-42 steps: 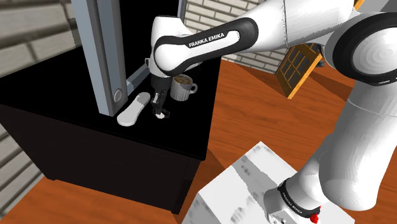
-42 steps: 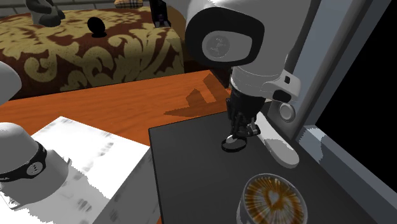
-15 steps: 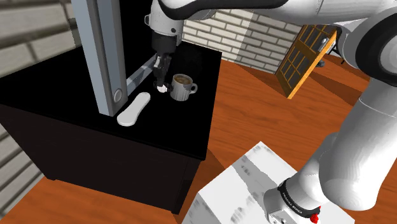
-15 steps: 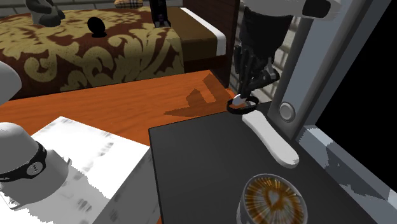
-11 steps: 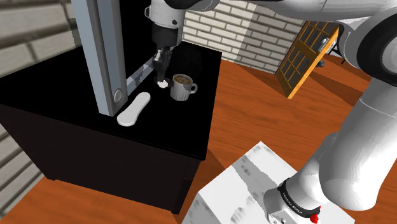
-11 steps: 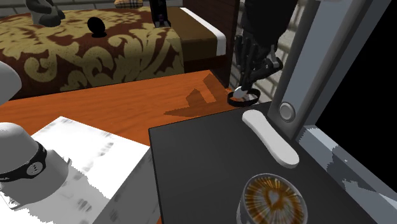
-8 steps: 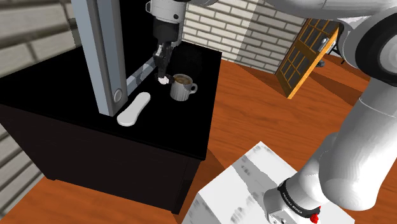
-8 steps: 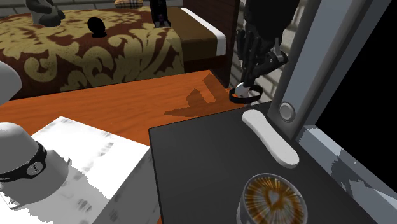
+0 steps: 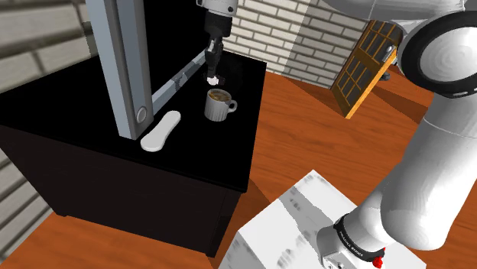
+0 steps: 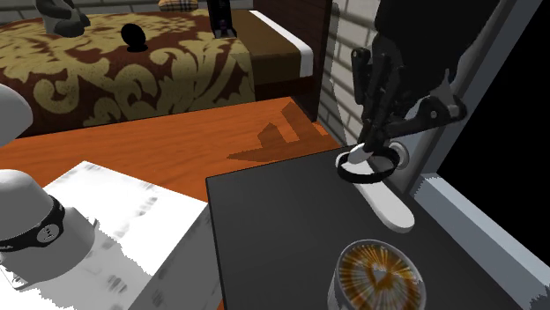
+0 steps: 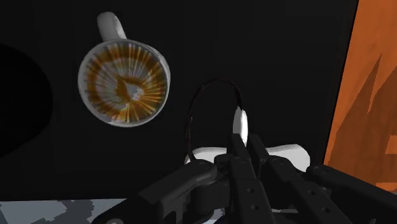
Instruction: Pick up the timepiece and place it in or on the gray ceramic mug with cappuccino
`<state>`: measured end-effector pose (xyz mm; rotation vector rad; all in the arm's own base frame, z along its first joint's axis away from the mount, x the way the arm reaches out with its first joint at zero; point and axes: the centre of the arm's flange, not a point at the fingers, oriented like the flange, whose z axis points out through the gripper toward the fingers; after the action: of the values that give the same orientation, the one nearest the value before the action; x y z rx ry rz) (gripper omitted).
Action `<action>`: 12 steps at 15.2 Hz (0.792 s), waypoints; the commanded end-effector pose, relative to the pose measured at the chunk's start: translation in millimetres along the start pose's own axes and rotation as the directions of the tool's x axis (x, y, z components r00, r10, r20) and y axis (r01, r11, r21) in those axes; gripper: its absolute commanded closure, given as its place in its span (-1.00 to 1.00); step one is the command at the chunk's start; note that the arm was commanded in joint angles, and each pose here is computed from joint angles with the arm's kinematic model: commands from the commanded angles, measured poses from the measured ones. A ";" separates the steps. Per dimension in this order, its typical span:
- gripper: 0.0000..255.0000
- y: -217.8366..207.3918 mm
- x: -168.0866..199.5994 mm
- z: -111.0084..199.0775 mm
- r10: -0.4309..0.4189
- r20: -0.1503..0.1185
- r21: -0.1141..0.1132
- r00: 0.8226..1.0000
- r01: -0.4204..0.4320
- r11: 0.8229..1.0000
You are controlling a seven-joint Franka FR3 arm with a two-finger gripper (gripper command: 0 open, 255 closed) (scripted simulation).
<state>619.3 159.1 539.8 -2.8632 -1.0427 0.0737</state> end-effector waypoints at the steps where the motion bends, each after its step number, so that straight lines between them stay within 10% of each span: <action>1: 1.00 26.8 -10.7 -5.7 -0.001 0.000 0.000 1.000 0.001 1.000; 12: 1.00 91.8 -27.0 10.4 -0.001 0.000 0.000 1.000 0.001 1.000</action>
<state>656.5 73.1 526.3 -2.8625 -1.0445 0.0737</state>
